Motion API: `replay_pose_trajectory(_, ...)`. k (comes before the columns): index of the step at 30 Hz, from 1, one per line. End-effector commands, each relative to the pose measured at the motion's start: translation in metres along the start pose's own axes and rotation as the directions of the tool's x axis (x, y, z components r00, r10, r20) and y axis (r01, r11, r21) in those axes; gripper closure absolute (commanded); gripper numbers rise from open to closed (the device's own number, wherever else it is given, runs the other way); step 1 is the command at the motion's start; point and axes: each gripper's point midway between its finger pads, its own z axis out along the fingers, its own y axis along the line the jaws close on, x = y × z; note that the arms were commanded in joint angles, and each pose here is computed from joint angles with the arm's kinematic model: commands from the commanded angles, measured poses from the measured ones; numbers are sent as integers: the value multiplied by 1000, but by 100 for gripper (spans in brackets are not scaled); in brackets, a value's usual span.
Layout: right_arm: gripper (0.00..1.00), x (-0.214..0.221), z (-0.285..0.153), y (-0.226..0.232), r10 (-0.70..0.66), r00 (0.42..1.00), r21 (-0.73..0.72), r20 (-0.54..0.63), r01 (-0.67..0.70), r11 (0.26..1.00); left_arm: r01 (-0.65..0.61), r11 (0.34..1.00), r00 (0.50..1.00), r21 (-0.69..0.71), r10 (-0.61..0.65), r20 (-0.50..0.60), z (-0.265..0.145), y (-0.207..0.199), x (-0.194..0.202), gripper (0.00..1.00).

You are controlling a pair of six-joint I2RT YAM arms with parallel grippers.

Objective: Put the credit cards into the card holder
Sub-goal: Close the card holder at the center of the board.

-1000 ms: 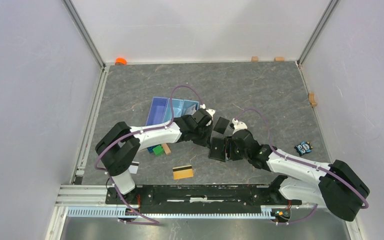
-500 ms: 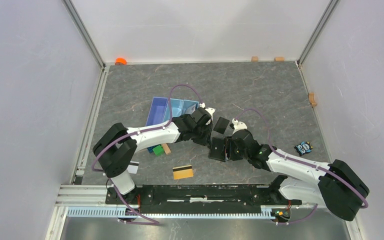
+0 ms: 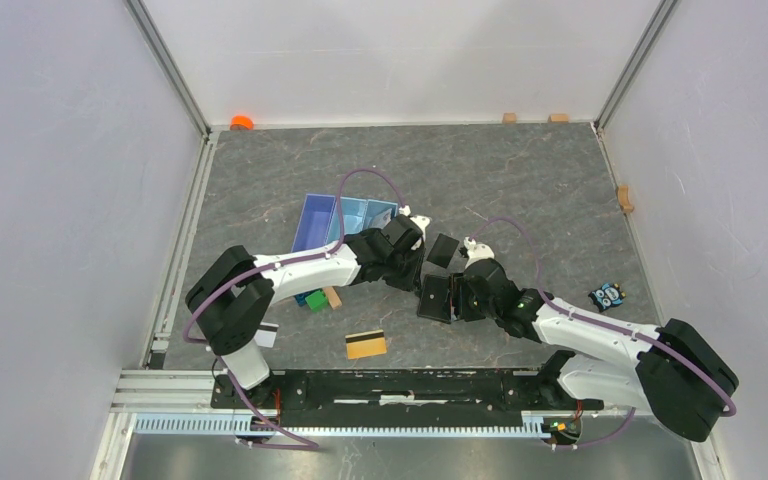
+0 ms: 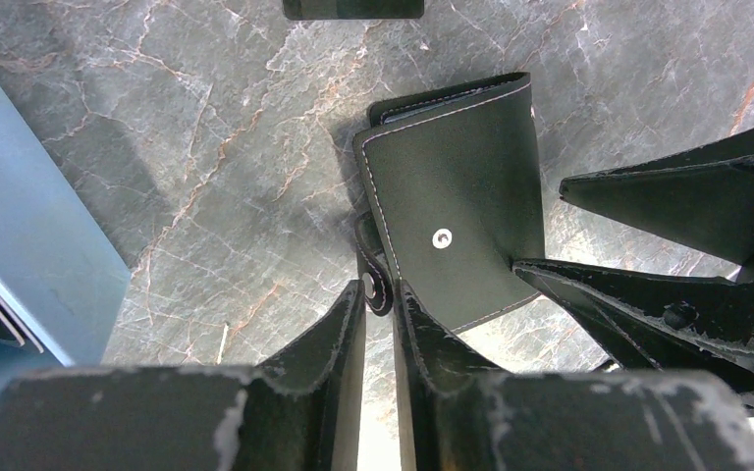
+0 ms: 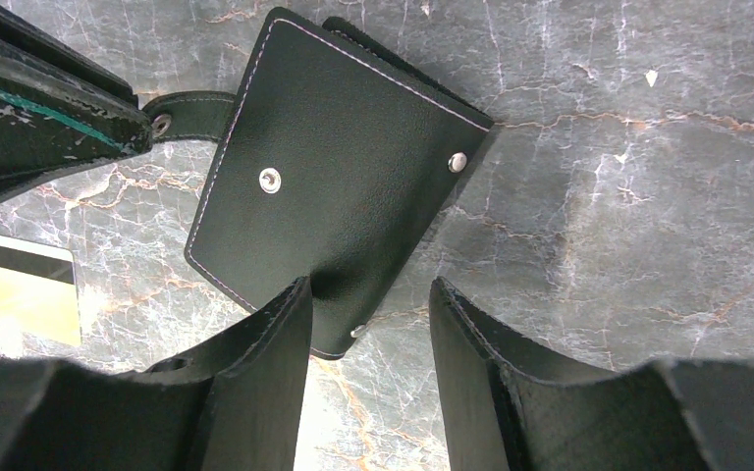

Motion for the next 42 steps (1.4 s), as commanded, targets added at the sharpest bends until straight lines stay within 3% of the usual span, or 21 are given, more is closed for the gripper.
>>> replay_pose_trajectory(1, 48, -9, 1, 3, 7, 999, -5, 31, -7, 1000, -47, 999, 998, 10, 47, 43, -5, -4, -16, 78)
replay_pose_trajectory(11, 48, -9, 1, 3, 8, 999, -5, 32, -8, 1000, -57, 998, 998, 23, 56, 29, -2, -5, -13, 91)
replay_pose_trajectory(18, 48, -9, 0, 2, 7, 999, -4, 36, -7, 1000, -63, 998, 998, 4, 63, 10, 2, 0, -8, 92)
replay_pose_trajectory(20, 48, -9, 0, 2, 8, 999, -5, 39, -8, 1000, -64, 998, 998, 16, 63, 20, 3, -2, -9, 98)
replay_pose_trajectory(28, 48, -7, 1, 0, 7, 999, -1, 37, -7, 1000, -19, 981, 999, 194, 10, 45, 8, -33, -14, 98)
replay_pose_trajectory(42, 48, -3, 3, -2, 8, 999, 4, 32, -8, 1000, 5, 976, 1000, 218, -6, 4, 27, -33, -5, 98)
